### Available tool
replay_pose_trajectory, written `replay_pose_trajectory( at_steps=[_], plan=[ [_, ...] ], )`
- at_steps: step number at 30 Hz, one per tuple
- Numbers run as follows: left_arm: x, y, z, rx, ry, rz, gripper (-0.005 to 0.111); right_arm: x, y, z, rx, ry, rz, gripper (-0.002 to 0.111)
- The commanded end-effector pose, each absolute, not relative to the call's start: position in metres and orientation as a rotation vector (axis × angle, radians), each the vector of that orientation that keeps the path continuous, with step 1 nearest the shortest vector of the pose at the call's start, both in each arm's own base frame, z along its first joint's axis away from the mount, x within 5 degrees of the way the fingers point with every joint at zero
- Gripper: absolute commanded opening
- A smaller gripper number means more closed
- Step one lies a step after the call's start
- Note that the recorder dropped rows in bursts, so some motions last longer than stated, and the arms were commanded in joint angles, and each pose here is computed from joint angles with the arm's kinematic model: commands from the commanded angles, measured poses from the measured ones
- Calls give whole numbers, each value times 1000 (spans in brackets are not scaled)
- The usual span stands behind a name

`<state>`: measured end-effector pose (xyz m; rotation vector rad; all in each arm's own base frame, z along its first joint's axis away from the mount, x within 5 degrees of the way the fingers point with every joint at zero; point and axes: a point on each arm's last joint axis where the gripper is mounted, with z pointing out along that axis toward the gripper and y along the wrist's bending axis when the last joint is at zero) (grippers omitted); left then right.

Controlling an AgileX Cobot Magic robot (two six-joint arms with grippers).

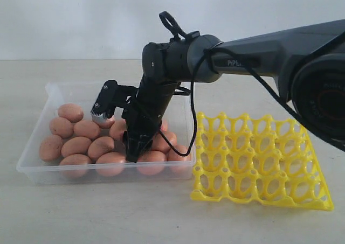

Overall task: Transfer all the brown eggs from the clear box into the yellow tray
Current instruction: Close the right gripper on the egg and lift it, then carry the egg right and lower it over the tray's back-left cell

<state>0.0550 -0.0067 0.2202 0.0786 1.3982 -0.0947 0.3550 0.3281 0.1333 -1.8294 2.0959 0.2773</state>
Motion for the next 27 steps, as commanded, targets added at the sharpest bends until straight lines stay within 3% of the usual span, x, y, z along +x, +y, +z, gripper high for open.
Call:
replay_pose_trajectory(
  at_steps=[1, 7, 10, 13, 17, 21, 27],
  plan=[
    [54, -7, 222, 71, 1380, -112, 22, 355, 327, 171, -1632, 2156, 313, 0],
    [54, -7, 222, 70, 1382, -112, 22, 338, 314, 247, -1455, 2194, 385, 0],
    [54, -7, 222, 70, 1382, -112, 22, 324, 304, 266, -1070, 2186, 537, 0],
    [54, -7, 222, 70, 1382, -112, 22, 302, 273, 262, -747, 2102, 577, 0],
    [54, -7, 222, 71, 1380, -112, 22, 256, 197, 246, -449, 1882, 375, 0],
    [54, -7, 222, 71, 1380, -112, 22, 256, 136, 242, -40, 1799, 397, 0],
    [54, -7, 222, 71, 1380, -112, 22, 298, 95, 250, -249, 1767, 740, 0]
  ],
)
